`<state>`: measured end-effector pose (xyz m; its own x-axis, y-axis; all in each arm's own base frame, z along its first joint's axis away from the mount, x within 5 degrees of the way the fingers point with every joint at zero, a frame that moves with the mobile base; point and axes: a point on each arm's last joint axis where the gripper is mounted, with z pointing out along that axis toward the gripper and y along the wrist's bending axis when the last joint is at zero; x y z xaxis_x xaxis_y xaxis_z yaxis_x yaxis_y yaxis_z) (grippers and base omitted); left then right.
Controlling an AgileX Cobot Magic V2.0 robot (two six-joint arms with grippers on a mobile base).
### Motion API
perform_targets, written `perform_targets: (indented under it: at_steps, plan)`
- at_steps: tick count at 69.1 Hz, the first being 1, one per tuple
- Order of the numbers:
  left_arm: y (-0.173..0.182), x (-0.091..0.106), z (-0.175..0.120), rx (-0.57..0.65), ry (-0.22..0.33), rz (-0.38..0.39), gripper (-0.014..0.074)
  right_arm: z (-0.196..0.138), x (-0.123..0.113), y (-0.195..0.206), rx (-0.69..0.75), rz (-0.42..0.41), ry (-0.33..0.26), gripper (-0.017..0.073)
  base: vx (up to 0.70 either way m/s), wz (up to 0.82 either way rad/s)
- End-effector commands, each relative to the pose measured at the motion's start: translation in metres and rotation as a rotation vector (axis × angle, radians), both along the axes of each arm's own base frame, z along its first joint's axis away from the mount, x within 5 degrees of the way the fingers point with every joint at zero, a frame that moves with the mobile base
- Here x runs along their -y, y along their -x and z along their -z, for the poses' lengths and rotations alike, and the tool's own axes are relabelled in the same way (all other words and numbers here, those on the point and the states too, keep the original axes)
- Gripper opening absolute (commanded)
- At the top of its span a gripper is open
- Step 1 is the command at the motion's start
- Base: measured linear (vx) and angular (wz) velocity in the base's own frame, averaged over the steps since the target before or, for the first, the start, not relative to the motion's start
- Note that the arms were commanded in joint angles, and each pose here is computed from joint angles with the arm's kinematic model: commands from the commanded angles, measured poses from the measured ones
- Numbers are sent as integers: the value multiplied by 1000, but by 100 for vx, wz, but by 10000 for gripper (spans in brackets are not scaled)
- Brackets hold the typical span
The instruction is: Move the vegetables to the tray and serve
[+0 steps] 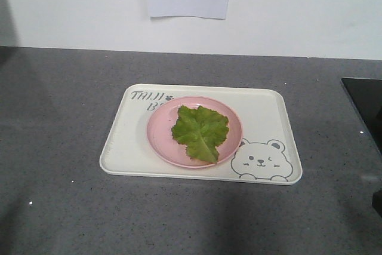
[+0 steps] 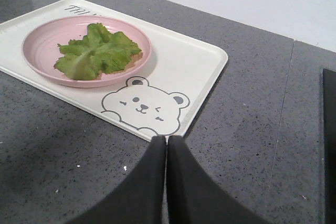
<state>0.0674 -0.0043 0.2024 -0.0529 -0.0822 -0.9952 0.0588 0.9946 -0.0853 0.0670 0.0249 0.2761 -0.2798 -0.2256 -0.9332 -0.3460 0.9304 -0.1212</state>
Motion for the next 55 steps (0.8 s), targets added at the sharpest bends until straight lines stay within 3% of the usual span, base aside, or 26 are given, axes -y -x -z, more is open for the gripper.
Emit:
perform_targets:
  at_steps: [1,23,55]
  plan:
    - [6,-2,4,108,25,-19,-7,-13,1,-2,80,21,-18,-6,0,0]
    - [9,-1,13,0,25,-18,-7,-13,1,-2,81,21,-18,-6,0,0]
    - [9,-2,12,12,59,-28,-7,-13,1,-2,81,21,-18,-6,0,0]
